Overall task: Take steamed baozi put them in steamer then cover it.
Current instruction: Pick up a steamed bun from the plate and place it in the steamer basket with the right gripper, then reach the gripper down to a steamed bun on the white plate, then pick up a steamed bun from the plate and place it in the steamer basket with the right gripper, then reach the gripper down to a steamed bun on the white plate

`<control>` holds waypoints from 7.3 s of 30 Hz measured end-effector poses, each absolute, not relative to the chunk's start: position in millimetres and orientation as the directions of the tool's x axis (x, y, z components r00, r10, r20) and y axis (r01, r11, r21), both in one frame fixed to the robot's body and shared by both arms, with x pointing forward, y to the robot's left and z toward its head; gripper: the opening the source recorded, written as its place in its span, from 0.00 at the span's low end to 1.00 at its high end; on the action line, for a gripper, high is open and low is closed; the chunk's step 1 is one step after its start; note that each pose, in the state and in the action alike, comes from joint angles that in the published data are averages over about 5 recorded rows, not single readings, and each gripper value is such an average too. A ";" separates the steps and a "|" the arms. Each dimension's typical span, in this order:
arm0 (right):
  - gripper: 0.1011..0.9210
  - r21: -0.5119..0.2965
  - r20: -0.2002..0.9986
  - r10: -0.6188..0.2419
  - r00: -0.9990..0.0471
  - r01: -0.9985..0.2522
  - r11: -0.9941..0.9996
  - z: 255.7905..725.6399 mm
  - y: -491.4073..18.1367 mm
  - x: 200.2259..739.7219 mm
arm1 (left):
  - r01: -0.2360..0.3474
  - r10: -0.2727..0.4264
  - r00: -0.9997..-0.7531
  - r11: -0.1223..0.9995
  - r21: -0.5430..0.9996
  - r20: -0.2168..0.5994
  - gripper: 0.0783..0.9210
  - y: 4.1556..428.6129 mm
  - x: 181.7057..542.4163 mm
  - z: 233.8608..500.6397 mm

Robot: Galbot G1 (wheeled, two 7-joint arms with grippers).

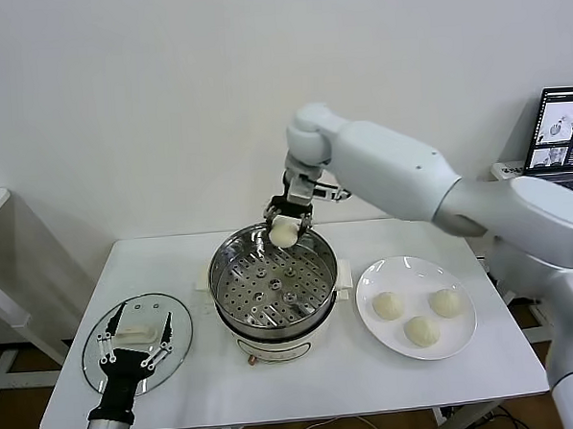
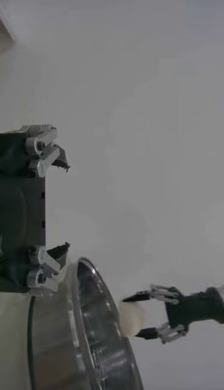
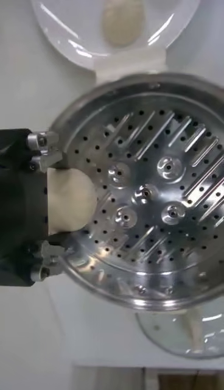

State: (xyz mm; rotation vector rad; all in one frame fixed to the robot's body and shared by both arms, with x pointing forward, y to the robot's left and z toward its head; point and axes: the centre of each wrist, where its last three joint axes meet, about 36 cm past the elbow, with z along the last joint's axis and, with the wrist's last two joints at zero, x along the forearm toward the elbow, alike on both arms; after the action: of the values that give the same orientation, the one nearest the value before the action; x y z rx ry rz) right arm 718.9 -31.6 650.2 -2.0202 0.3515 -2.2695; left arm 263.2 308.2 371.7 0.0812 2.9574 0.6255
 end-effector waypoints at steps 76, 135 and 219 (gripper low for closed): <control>0.88 -0.022 0.978 -0.209 0.022 -0.978 -0.207 482.1 -315.1 682.0 | 0.028 0.074 -0.992 0.913 0.406 -0.099 0.88 308.4 260.9 366.6; 0.66 -0.114 0.979 -0.204 -0.013 -0.864 -0.491 685.5 -31.6 677.7 | 0.025 0.087 -0.986 0.918 0.396 -0.139 0.88 301.4 271.4 371.8; 0.88 0.031 0.985 -0.161 0.063 -0.981 -0.194 513.9 -368.9 625.9 | 0.008 0.064 -0.991 0.908 0.418 -0.120 0.88 306.1 266.1 367.6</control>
State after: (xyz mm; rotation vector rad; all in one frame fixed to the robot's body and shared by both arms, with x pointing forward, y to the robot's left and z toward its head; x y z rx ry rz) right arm 625.9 -368.9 513.9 -2.6318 2.1058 -2.1616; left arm 266.1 306.1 367.6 0.0563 2.9405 0.6435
